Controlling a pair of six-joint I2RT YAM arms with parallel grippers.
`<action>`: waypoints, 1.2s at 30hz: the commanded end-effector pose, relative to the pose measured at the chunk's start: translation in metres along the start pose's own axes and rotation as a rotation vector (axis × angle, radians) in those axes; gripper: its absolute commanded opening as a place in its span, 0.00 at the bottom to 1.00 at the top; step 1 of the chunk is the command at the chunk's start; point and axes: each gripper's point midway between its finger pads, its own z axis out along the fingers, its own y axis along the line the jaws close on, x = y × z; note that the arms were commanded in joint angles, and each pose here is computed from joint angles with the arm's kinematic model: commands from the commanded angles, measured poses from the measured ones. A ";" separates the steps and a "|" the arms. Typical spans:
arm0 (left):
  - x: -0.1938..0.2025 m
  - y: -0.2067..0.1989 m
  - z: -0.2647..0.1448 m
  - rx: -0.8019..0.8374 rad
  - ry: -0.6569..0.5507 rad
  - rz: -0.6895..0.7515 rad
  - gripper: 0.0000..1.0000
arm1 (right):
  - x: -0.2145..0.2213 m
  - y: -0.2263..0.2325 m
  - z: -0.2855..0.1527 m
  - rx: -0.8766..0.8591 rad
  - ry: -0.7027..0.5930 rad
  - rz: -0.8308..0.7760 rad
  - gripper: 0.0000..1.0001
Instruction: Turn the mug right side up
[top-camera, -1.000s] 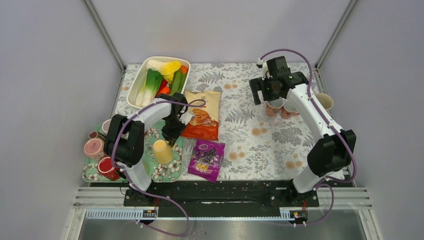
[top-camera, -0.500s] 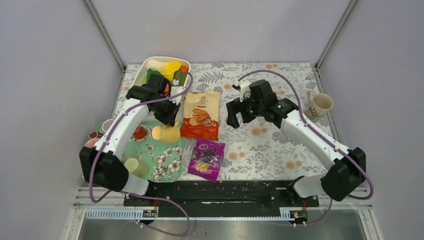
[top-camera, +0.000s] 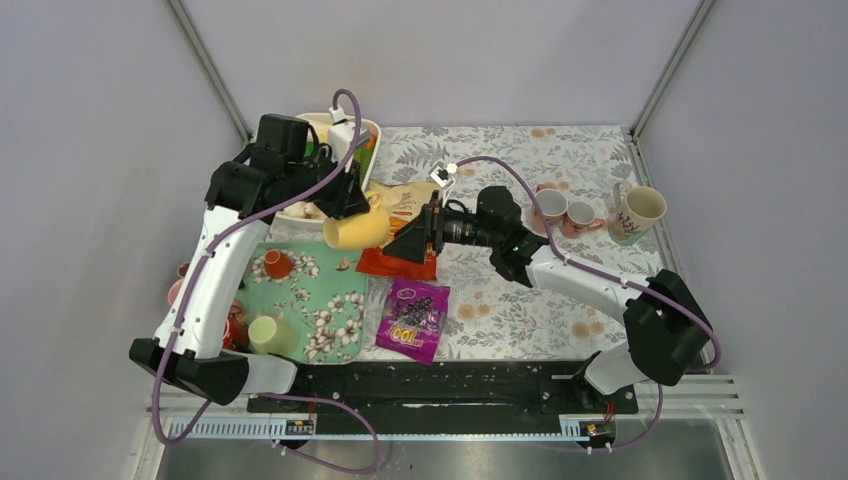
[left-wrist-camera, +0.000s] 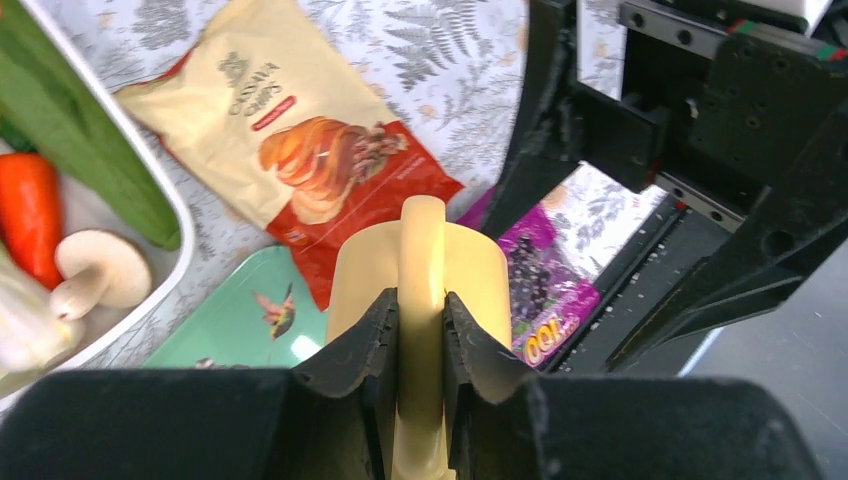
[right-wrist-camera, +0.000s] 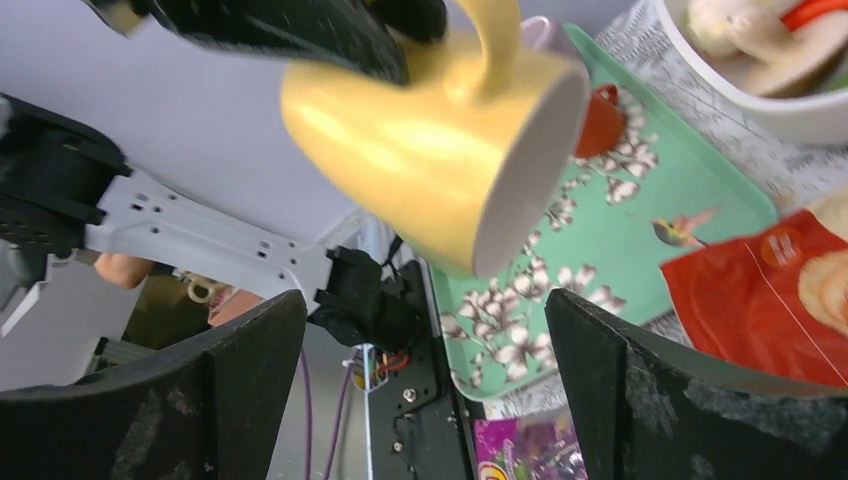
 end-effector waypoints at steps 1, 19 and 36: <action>-0.031 -0.037 -0.015 0.129 -0.121 0.041 0.00 | -0.046 0.054 0.005 -0.175 -0.131 -0.080 1.00; -0.024 -0.018 0.003 0.023 -0.127 0.012 0.85 | -0.035 0.020 -0.024 0.080 -0.081 -0.219 0.00; 0.114 0.084 0.000 -0.450 0.364 0.141 0.99 | 0.028 -0.204 -0.270 1.312 0.509 -0.007 0.00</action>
